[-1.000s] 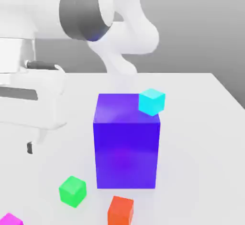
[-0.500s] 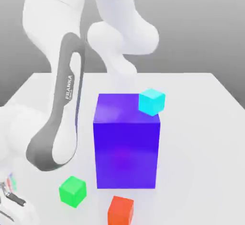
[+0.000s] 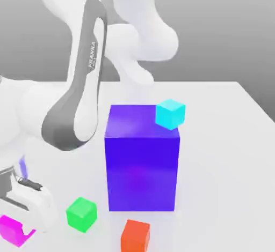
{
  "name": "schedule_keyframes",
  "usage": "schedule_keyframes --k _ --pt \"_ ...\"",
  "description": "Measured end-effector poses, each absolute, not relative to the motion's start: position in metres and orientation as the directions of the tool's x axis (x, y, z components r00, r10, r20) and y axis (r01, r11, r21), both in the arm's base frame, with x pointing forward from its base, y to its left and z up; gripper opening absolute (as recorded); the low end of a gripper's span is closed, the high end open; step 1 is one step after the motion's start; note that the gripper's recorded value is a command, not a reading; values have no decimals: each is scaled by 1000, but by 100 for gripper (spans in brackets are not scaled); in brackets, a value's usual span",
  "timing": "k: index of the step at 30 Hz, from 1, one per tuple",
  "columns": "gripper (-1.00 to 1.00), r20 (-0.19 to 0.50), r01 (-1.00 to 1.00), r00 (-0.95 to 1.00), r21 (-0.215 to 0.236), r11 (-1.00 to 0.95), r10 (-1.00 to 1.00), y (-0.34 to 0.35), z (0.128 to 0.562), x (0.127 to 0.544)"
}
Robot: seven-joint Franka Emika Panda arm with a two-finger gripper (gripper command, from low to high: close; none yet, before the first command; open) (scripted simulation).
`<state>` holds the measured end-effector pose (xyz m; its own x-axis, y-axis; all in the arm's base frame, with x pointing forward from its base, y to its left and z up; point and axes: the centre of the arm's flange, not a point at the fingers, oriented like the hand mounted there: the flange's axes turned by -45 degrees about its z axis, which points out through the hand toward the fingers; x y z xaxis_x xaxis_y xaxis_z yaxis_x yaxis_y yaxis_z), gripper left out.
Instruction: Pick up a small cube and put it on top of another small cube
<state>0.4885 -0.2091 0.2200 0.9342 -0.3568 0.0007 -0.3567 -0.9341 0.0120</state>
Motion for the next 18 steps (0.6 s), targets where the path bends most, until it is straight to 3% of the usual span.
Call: schedule_keyframes --k 8,14,15,18 --pt "-100 -1 -131 991 3 -991 -131 -140 242 424" --pt "-100 0 -98 995 -1 -995 -98 -131 189 412" --pt "100 -1 -98 995 -1 -995 -98 -131 181 412" --pt "100 -1 -98 995 -1 -995 -98 -131 181 412"
